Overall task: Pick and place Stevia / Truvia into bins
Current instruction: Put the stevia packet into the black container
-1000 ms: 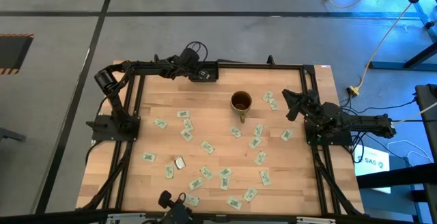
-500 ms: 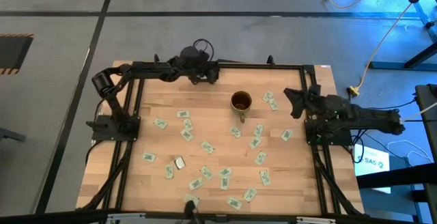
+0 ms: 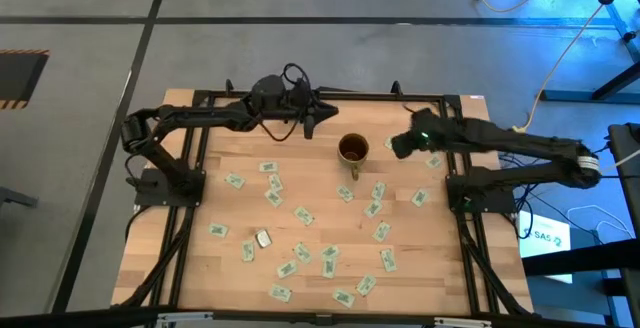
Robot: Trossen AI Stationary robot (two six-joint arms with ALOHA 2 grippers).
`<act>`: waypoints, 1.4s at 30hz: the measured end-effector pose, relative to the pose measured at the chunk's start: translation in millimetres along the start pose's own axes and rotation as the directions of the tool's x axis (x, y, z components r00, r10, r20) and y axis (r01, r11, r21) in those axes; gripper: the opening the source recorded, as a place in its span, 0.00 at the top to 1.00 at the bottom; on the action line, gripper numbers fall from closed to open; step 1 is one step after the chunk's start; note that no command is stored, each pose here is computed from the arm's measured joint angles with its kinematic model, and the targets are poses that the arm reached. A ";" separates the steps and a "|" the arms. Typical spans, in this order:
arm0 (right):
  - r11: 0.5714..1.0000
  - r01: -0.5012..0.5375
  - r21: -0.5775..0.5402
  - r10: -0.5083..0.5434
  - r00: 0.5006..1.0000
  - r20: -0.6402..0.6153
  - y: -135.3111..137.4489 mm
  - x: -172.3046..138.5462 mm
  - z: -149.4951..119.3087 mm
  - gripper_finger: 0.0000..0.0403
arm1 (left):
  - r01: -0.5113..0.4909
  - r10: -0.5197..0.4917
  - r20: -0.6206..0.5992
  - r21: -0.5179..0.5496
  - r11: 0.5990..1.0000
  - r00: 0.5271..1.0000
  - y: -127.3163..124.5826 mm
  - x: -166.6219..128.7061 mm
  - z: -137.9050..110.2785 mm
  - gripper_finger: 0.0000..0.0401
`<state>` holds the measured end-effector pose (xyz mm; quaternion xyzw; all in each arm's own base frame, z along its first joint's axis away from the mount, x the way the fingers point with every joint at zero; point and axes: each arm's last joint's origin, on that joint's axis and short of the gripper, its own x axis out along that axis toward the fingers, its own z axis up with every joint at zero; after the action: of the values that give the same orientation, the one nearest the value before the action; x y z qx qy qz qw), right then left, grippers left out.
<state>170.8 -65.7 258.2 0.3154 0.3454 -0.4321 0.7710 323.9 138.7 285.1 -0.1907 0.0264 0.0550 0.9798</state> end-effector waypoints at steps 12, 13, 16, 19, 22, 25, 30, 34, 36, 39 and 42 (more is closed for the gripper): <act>0.979 0.178 -0.095 -0.195 0.957 -0.215 -24.5 85.7 28.4 0.82 | -0.015 0.003 -0.237 -0.048 0.999 0.972 -21.3 -1.7 -24.6 0.88; 0.979 0.181 -0.091 -0.196 0.957 -0.213 -27.0 90.8 31.1 0.82 | -0.015 0.001 -0.251 -0.050 0.999 0.968 -22.9 -1.5 -26.6 0.88; 0.987 0.148 -0.060 -0.158 0.959 -0.237 -35.0 104.7 37.9 0.82 | -0.020 0.006 -0.283 -0.047 0.999 0.959 -27.9 -0.8 -31.7 0.88; 0.989 0.149 -0.025 -0.149 0.946 -0.287 -44.2 116.3 39.4 0.82 | -0.011 -0.003 -0.286 -0.045 0.999 0.958 -32.0 0.0 -33.3 0.88; 0.988 0.149 -0.029 -0.151 0.935 -0.322 -50.2 126.0 39.3 0.82 | -0.002 -0.011 -0.289 -0.044 0.999 0.957 -35.2 0.7 -34.5 0.88; 0.992 0.120 -0.044 -0.127 0.938 -0.322 -49.9 134.3 40.2 0.82 | 0.006 -0.018 -0.292 -0.043 0.999 0.956 -38.0 1.2 -35.6 0.88; 0.990 0.121 -0.066 -0.136 0.928 -0.346 -50.5 143.1 37.5 0.82 | 0.014 -0.026 -0.295 -0.043 0.999 0.955 -40.5 1.7 -36.5 0.88; 0.988 0.133 -0.074 -0.151 0.914 -0.377 -51.5 152.3 33.5 0.82 | 0.010 -0.021 -0.293 -0.042 0.999 0.956 -40.2 1.7 -36.3 0.88; 0.987 0.139 -0.077 -0.159 0.906 -0.393 -52.1 158.2 31.1 0.82 | 0.009 -0.021 -0.293 -0.042 0.999 0.956 -40.0 1.7 -36.3 0.88; 0.986 0.147 -0.081 -0.167 0.896 -0.411 -52.3 165.7 29.4 0.82 | 0.010 -0.021 -0.293 -0.041 0.999 0.956 -40.1 1.7 -36.2 0.88; 0.984 0.156 -0.088 -0.179 0.880 -0.441 -53.4 172.1 25.8 0.82 | 0.009 -0.020 -0.293 -0.040 0.999 0.956 -40.0 1.7 -36.3 0.88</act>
<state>197.1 -186.0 124.1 0.3559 0.5499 -0.4043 0.6384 329.1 88.3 266.2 -0.2158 0.1689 0.0193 0.9615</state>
